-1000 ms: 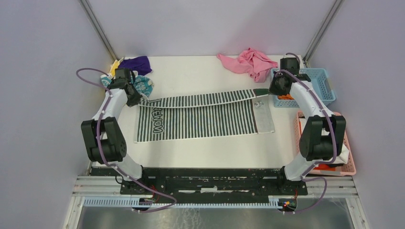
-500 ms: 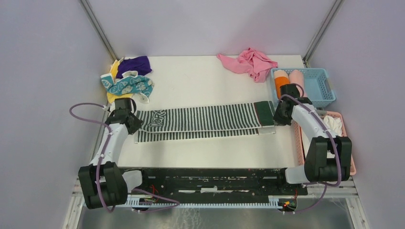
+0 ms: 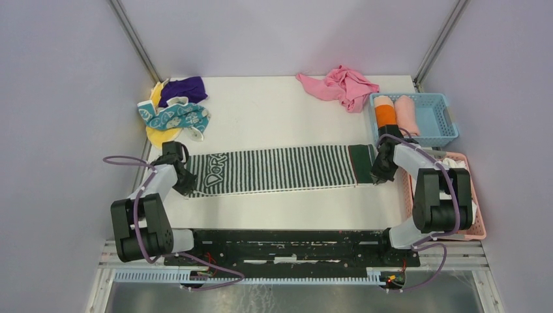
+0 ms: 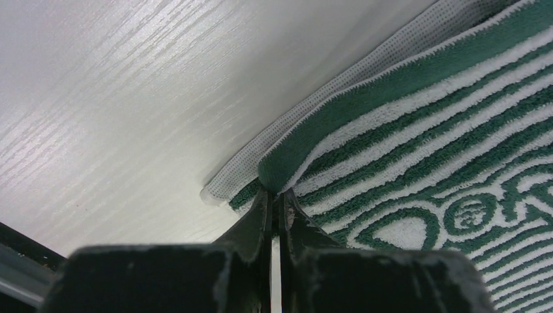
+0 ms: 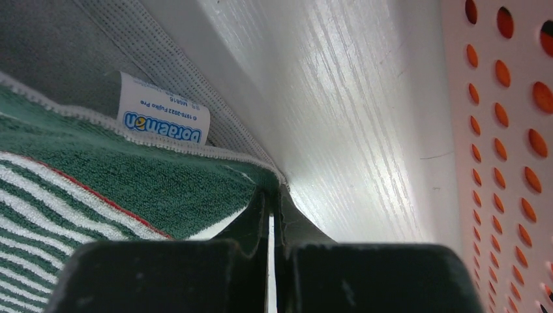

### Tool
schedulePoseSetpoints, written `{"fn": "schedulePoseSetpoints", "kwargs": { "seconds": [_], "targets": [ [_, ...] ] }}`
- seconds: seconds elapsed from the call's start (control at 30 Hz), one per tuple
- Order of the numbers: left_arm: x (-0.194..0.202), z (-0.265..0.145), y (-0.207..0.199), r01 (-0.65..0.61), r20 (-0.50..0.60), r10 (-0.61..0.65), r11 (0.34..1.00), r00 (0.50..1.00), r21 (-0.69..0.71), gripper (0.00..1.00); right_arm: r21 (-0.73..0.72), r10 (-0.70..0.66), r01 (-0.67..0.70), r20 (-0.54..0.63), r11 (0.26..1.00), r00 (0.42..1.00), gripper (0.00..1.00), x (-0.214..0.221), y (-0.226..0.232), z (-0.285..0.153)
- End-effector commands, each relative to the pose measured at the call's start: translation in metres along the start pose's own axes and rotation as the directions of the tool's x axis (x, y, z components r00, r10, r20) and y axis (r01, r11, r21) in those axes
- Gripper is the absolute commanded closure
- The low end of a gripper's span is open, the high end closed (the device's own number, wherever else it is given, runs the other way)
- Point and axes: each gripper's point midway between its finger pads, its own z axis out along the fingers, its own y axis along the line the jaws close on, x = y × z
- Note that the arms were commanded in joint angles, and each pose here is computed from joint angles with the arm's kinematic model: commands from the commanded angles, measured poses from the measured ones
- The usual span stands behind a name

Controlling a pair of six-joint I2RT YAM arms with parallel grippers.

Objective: Roll the towels
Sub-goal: Fold the towel at the center of the board.

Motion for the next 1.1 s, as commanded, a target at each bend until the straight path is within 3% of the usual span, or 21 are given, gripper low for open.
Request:
{"fn": "schedulePoseSetpoints", "kwargs": {
  "seconds": [0.0,0.33,0.6,0.67,0.7,0.9,1.07],
  "targets": [
    [-0.013,0.003,-0.004,0.055,0.030,-0.055,0.998,0.998,-0.006,0.97,-0.011,0.026,-0.026,-0.007,1.000,1.000,1.00,-0.001,0.004,0.010],
    [-0.032,-0.020,0.002,0.044,0.117,-0.043,0.999,0.992,-0.009,0.97,-0.045,0.021,-0.023,-0.031,0.999,0.999,0.97,0.000,0.012,0.010],
    [0.006,-0.003,0.019,0.090,0.023,-0.089,0.995,0.996,-0.044,0.90,-0.047,0.029,-0.030,-0.017,0.998,0.999,0.90,-0.003,0.012,0.006],
    [0.009,-0.001,0.020,0.104,0.020,-0.103,0.993,0.994,-0.048,0.82,-0.059,0.025,-0.027,-0.024,0.998,0.999,0.88,-0.002,0.014,0.005],
    [0.009,-0.001,0.021,0.108,0.020,-0.108,0.993,0.994,-0.054,0.73,-0.066,0.021,-0.023,-0.029,0.998,0.999,0.86,-0.001,0.015,0.004],
    [-0.006,-0.018,0.020,0.107,0.073,-0.104,0.994,0.992,-0.037,0.48,-0.093,0.010,-0.011,-0.014,0.996,1.000,0.66,-0.006,0.017,-0.010],
    [-0.024,-0.050,0.019,0.102,0.153,-0.103,0.995,0.983,0.017,0.36,-0.115,0.006,0.004,0.085,0.993,0.996,0.52,-0.030,0.016,-0.050]
  ]
}}
